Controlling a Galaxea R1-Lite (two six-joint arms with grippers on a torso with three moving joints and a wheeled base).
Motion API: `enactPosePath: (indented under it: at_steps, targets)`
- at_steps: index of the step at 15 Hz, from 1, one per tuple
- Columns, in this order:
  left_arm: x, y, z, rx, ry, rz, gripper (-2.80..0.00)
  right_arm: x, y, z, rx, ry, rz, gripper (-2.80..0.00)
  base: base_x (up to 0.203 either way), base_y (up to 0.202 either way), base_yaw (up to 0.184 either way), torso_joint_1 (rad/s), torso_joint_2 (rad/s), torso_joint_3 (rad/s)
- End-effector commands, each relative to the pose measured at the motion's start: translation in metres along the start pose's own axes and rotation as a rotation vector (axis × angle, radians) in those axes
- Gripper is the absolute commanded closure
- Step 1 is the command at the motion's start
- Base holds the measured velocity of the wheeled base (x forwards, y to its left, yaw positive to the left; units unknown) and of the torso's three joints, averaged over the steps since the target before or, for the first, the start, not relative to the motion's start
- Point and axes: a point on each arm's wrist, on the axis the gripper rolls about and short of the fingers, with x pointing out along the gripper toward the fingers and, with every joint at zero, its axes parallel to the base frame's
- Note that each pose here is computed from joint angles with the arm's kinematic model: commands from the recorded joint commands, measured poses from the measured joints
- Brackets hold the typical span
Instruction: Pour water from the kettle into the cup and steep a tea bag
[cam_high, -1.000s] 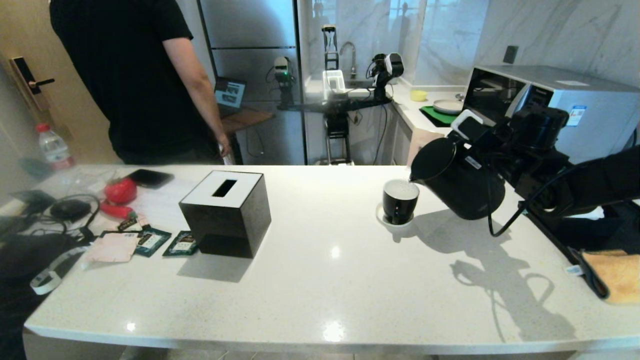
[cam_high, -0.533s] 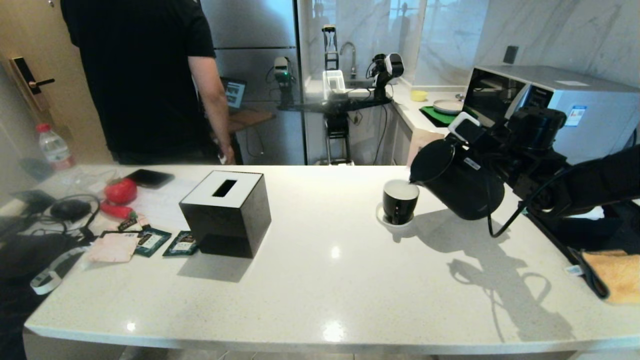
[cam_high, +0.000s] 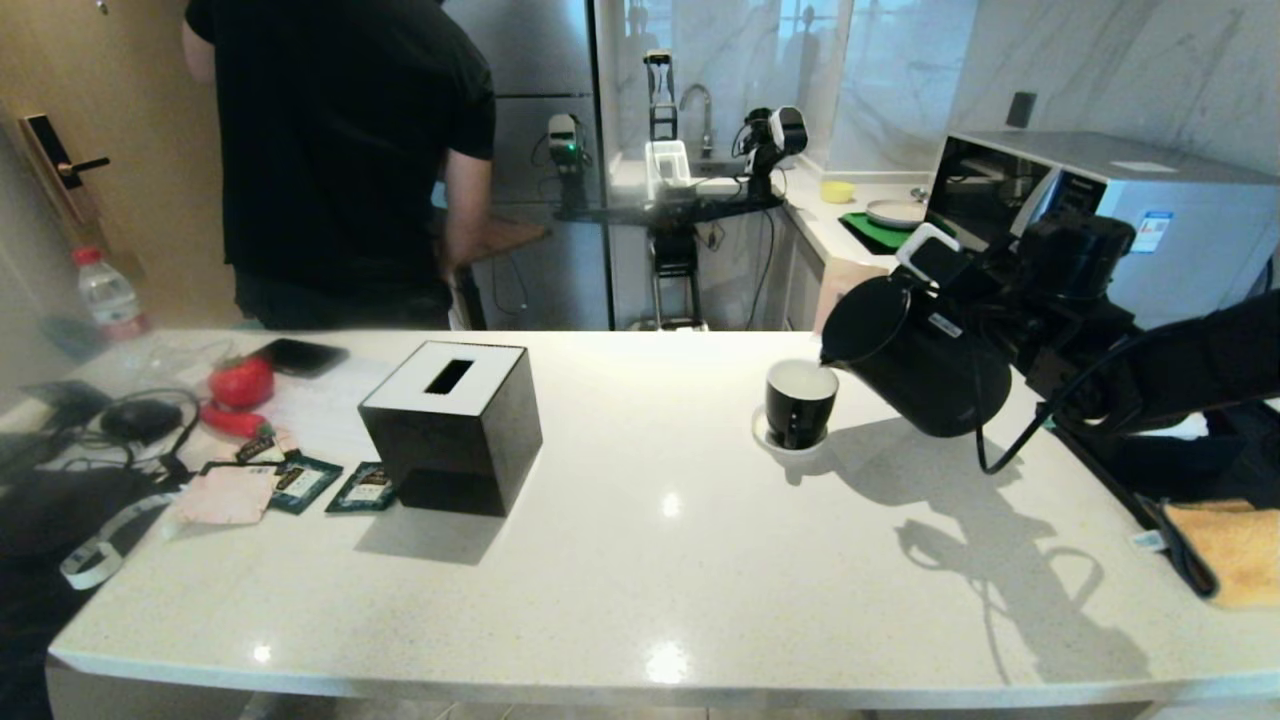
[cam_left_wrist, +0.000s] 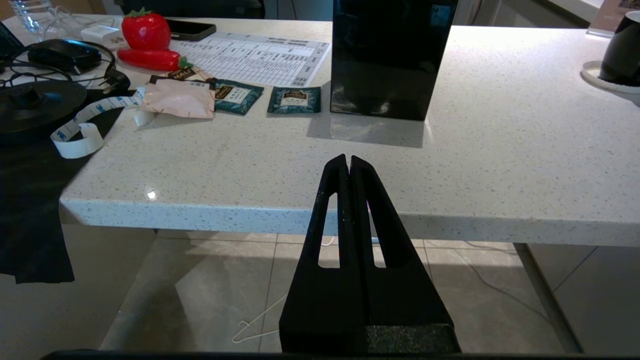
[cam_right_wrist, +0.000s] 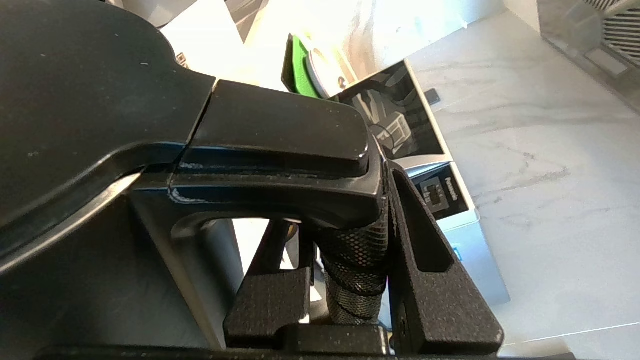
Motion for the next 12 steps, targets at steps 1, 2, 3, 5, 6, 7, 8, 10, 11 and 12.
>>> enactPosePath:
  at_steps: [1,2,3,5,6,7,8,10,11,12]
  targets:
    - [0.0001,0.0000,0.0000,-0.001,0.001,0.001,0.00,0.0006,-0.0020,0.0016,-0.007,-0.006,-0.012,0.00,0.000,0.000,0.000,0.000,0.00,0.000]
    - [0.0001,0.0000,0.0000,-0.001,0.001,0.001,0.00,0.0008,-0.0025,0.0020,-0.020,-0.010,-0.014,0.00,0.000,0.000,0.000,0.000,0.00,0.000]
    - [0.0001,0.0000,0.0000,-0.001,0.001,0.001,0.00,0.0006,-0.0032,0.0028,-0.028,-0.027,-0.008,0.00,0.000,0.000,0.000,0.000,0.00,0.000]
    - [0.0001,0.0000,0.0000,-0.001,0.001,0.001,0.00,0.0005,-0.0033,0.0035,-0.042,-0.052,0.000,0.00,0.000,0.000,0.000,0.000,0.00,0.000]
    - [0.0001,0.0000,0.0000,-0.001,0.001,0.001,0.00,0.0005,-0.0033,0.0035,-0.047,-0.052,0.000,0.00,0.000,0.000,0.000,0.000,0.00,0.000]
    - [0.0001,0.0000,0.0000,-0.001,0.001,0.001,0.00,0.0005,-0.0032,0.0035,-0.050,-0.054,0.000,0.00,0.000,0.000,0.000,0.000,0.00,0.000]
    - [0.0001,0.0000,0.0000,-0.001,0.001,0.001,0.00,0.0005,-0.0032,0.0035,-0.051,-0.054,0.000,0.00,0.000,0.000,0.000,0.000,0.00,0.000]
    - [0.0001,0.0000,0.0000,-0.001,0.001,0.001,0.00,0.0005,-0.0032,0.0035,-0.059,-0.054,0.000,0.00,0.000,0.000,0.000,0.000,0.00,0.000]
    - [0.0001,0.0000,0.0000,-0.001,0.001,0.001,0.00,0.0005,-0.0034,0.0035,-0.070,-0.053,-0.001,0.00,0.000,0.000,0.000,0.000,0.00,0.000]
    - [0.0001,0.0000,0.0000,-0.001,0.001,0.001,0.00,0.0005,-0.0032,0.0035,-0.071,-0.054,0.000,0.00,0.000,0.000,0.000,0.000,0.00,0.000]
